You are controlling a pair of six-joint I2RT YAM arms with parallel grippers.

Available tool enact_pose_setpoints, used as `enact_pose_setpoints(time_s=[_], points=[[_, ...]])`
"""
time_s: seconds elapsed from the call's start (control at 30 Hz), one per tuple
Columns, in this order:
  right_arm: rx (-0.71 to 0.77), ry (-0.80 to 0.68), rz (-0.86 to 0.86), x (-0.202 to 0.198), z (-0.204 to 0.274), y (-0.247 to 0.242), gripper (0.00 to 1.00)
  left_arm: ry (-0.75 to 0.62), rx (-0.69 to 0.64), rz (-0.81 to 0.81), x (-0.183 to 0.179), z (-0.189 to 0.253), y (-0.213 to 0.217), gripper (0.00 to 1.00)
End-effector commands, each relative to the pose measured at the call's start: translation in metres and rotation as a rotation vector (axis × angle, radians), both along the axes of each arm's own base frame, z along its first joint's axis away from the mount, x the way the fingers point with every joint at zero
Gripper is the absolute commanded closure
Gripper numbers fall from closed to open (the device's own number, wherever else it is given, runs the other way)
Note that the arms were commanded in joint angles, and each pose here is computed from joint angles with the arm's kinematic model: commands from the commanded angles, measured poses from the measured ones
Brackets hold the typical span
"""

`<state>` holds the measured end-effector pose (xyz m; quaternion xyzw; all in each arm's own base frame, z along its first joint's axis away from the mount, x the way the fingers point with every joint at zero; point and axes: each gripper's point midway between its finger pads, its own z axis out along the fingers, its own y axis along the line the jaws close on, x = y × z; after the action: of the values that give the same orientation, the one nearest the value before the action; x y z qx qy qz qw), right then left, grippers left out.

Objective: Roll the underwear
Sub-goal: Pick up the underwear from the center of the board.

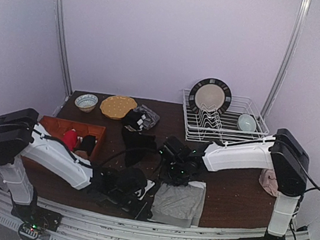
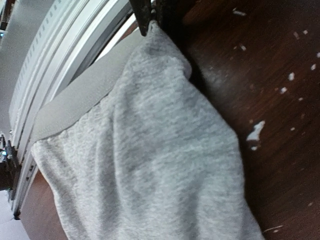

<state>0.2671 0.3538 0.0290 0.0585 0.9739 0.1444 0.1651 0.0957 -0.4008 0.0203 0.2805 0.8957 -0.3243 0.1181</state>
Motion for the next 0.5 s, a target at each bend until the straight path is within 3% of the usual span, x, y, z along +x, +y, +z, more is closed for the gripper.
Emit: enact_pose_setpoints(time_s=[0.0, 0.23, 0.47], points=[[0.204, -0.021, 0.096, -0.004, 0.031, 0.029, 1.00, -0.163, 0.138, 0.035, 0.016, 0.014, 0.020, 1.00], [0.452, -0.063, 0.197, -0.007, 0.072, 0.049, 1.00, -0.330, 0.326, 0.103, 0.027, 0.032, 0.049, 1.00], [0.501, -0.077, 0.189, 0.002, 0.070, 0.028, 1.00, -0.395, 0.402, 0.138, 0.034, 0.048, 0.062, 1.00]])
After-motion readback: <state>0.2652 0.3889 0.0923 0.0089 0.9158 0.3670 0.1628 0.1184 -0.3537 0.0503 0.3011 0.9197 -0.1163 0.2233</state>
